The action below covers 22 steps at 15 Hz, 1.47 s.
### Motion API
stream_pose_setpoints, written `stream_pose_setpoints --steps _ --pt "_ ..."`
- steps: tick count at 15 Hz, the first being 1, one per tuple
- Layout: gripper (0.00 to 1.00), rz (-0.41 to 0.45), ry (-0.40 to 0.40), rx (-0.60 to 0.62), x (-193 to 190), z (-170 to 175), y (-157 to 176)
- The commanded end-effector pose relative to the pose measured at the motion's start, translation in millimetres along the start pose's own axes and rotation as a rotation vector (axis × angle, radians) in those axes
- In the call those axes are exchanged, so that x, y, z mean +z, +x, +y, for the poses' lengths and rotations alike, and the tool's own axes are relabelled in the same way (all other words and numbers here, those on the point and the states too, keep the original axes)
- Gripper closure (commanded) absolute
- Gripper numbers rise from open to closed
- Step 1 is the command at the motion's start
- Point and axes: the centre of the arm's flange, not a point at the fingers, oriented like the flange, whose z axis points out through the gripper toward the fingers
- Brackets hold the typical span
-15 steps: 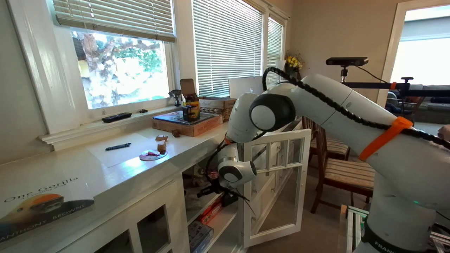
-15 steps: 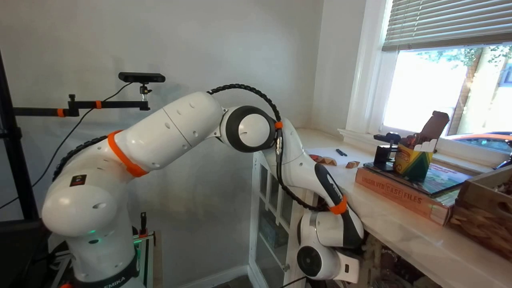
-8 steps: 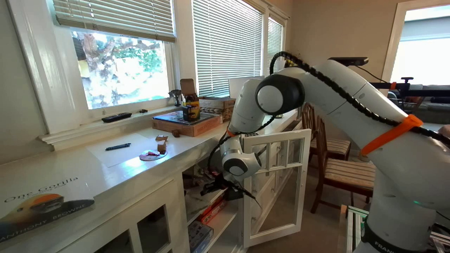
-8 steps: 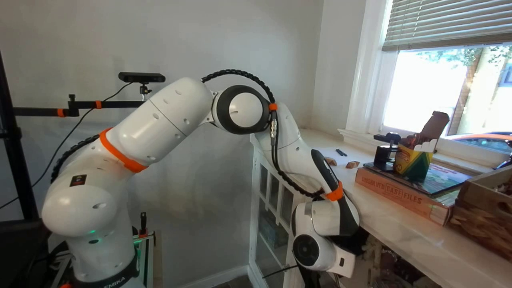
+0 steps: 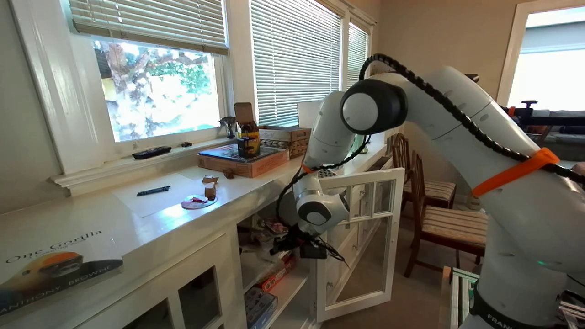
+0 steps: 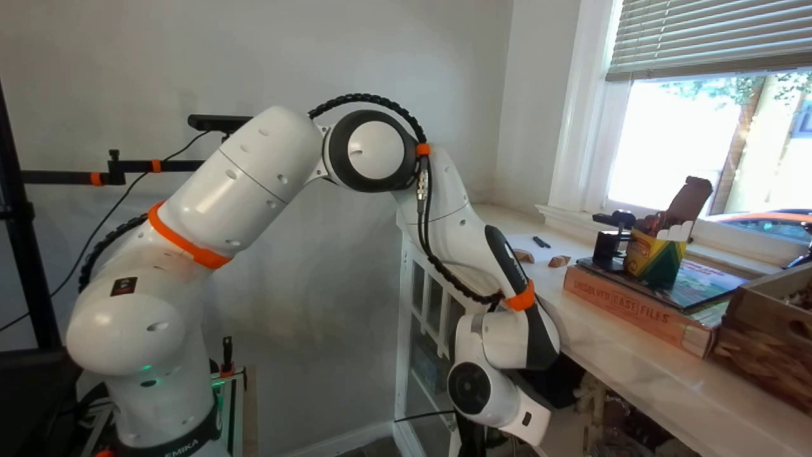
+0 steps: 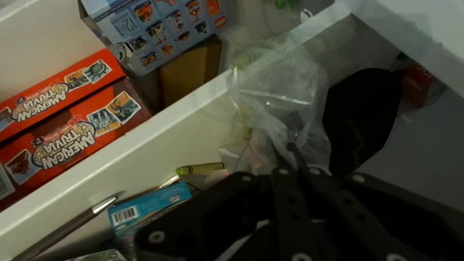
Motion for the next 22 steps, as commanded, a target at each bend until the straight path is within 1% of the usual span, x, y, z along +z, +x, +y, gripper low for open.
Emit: stream_pose_setpoints --steps 1,7,10,12,14,17,22 --pt "1.00 -0.029 -0.012 0.050 -28 -11 -1" --pt "1.00 -0.026 -0.003 0.020 -61 -29 2" --pt "1.00 -0.051 0.003 0.011 -75 -35 1" --pt "1.00 -0.090 0.015 -0.001 -86 -40 1" --pt "1.00 -0.147 0.033 -0.018 -97 -45 0" --pt "1.00 -0.219 0.024 -0.039 -110 -50 -2" --pt "1.00 -0.292 0.025 -0.093 -129 -57 -5"
